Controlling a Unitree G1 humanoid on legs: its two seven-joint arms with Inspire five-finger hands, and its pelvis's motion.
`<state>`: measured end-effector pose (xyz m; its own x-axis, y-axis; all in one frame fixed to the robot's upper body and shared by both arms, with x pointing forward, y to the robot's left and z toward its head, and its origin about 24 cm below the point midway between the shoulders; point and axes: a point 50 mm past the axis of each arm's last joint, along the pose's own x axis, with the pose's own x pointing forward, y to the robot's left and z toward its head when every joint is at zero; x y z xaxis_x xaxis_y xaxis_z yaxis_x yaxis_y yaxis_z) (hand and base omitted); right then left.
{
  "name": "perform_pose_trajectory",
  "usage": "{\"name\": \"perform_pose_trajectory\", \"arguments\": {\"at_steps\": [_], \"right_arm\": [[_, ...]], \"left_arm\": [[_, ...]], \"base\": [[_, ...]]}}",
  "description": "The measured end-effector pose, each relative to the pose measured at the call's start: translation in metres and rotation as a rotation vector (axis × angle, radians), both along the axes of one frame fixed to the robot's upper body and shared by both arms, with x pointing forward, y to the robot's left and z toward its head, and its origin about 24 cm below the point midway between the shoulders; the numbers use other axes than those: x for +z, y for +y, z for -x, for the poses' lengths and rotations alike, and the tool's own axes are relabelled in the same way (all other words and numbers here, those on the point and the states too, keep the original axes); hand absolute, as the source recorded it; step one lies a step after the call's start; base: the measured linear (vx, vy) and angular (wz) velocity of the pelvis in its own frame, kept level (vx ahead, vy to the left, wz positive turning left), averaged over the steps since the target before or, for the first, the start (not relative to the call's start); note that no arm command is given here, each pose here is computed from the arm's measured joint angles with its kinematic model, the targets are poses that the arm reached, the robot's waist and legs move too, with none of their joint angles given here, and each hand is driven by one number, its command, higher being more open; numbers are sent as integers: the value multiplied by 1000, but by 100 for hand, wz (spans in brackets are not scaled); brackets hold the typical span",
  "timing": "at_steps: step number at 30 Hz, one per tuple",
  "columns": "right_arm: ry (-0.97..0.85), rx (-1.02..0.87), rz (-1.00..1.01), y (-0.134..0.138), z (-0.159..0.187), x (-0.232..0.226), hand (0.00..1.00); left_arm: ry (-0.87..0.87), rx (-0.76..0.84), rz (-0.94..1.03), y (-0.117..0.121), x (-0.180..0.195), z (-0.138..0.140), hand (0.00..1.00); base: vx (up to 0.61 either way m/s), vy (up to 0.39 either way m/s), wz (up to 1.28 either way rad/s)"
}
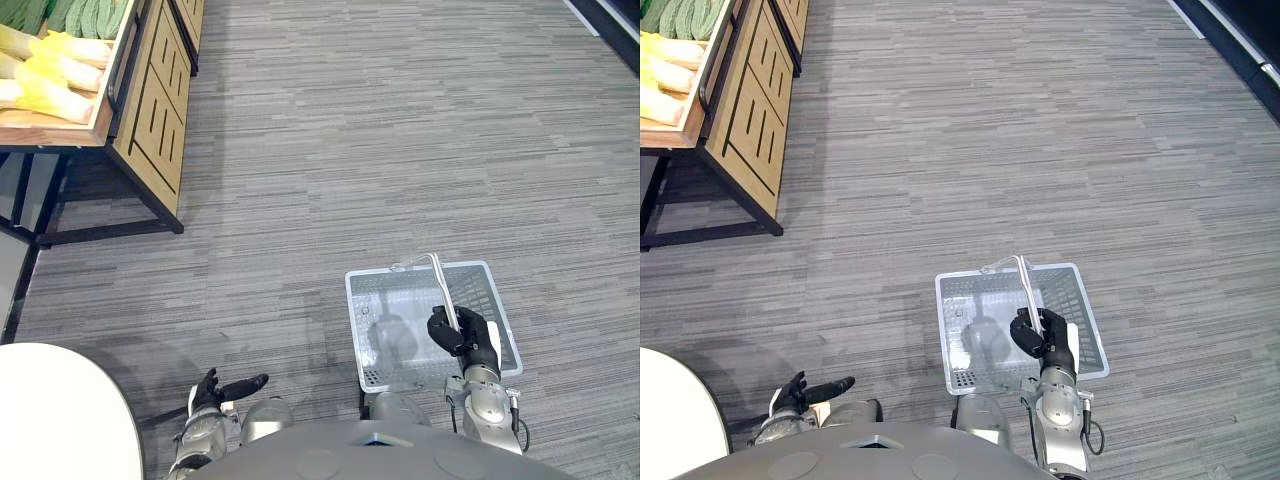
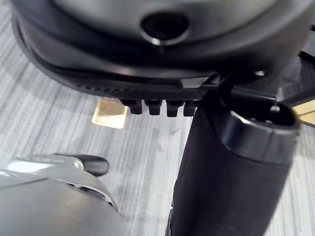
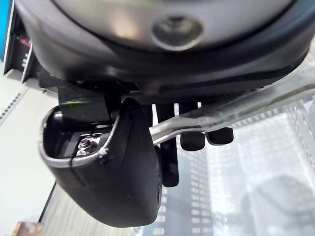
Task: Pick vegetable in the basket
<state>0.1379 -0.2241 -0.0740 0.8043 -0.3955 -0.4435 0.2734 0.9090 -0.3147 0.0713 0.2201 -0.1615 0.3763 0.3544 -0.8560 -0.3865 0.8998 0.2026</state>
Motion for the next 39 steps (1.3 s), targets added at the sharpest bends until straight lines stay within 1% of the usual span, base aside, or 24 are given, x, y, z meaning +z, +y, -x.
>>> {"name": "perform_pose_trajectory", "arguments": {"at_steps": [2, 8, 11, 21, 26, 31, 39], "right_arm": [[-1, 14, 2, 1, -2, 0, 0], [6, 92, -26, 19, -11, -4, 0], [3, 110, -31, 23, -13, -4, 0], [2, 110, -30, 23, -14, -4, 0], [6, 91, -29, 20, -11, -4, 0], [-2, 69, -46, 21, -10, -4, 0], [-36, 34, -51, 14, -20, 2, 0]], "left_arm": [[6, 5, -2, 1, 0, 3, 100], [3, 22, -22, 9, 2, 4, 100], [2, 35, -27, 12, 2, 5, 100], [3, 47, -35, 14, 3, 11, 100], [3, 46, -33, 13, 3, 11, 100], [29, 22, -53, 19, 3, 16, 100], [32, 12, -77, 22, 5, 12, 100]], "base": [[22, 10, 12], [-23, 3, -3], [-73, -14, -18], [-25, 6, -10], [-46, 67, 26], [-36, 60, 42], [306, -136, 25]]}}
